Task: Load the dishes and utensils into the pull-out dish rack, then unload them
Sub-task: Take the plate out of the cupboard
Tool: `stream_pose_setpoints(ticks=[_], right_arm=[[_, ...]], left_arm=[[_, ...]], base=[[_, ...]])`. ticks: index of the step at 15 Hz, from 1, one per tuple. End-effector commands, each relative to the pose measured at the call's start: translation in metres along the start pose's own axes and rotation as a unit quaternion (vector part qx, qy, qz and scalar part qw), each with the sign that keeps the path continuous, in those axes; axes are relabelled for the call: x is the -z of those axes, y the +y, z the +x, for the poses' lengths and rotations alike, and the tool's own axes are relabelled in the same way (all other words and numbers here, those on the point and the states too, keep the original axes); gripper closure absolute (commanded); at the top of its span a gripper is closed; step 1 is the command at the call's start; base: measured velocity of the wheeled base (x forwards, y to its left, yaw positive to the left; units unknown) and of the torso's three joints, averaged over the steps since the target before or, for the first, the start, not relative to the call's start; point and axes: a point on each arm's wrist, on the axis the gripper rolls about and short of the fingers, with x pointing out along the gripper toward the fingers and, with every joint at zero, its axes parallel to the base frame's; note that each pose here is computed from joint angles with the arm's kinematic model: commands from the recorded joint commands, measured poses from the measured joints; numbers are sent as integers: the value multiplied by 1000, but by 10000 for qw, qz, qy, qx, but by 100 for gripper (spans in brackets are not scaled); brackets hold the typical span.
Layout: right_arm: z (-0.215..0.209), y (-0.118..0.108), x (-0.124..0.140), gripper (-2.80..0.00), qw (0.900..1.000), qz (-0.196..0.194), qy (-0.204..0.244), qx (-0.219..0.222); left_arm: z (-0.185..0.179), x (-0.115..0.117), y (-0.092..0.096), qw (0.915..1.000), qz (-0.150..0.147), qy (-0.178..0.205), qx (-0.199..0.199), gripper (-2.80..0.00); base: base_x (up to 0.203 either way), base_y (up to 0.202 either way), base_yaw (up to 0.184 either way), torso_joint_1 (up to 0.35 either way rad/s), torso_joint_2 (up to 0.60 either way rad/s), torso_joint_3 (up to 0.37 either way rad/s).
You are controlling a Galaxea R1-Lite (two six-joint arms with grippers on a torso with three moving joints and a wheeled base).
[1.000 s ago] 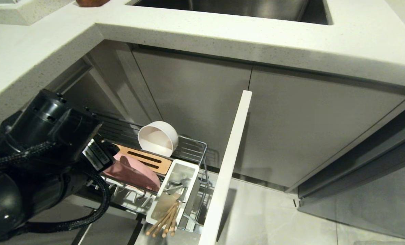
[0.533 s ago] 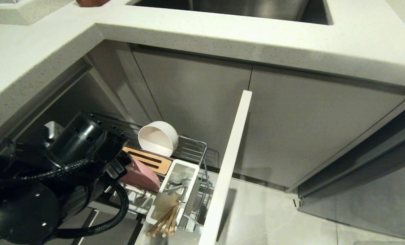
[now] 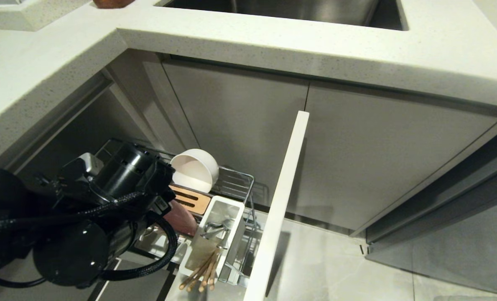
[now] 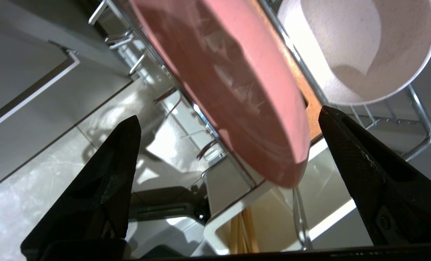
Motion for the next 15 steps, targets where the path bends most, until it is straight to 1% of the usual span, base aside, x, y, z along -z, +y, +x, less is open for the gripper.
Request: stream_pose_setpoints(ticks=[1, 6, 10, 13, 14, 15], right_arm=[[0, 0, 1, 0, 10000, 0, 15, -1], [0, 0, 1, 0, 10000, 0, 19, -6], [0, 0, 1, 0, 10000, 0, 16, 0], [0, 0, 1, 0, 10000, 0, 16, -6], [0, 0, 1, 0, 10000, 0, 14, 0], [0, 0, 1, 0, 10000, 0, 12, -6]], left_arm=[[5, 0, -1, 10000, -11, -52, -54, -280], [14, -6, -1, 10000, -58, -6, -60, -280], [21, -1, 0, 10000, -20, -28, -57, -280], [22, -1, 1, 10000, 5, -54, -67, -280], [23, -2, 1, 10000, 5, -59, -70, -154], [22, -2, 1, 10000, -11, -56, -48, 0]], base=[[0, 0, 0, 0, 0, 0], [0, 0, 0, 0, 0, 0], [0, 0, 0, 0, 0, 0], [0, 0, 0, 0, 0, 0], [0, 0, 0, 0, 0, 0], [0, 0, 0, 0, 0, 0]])
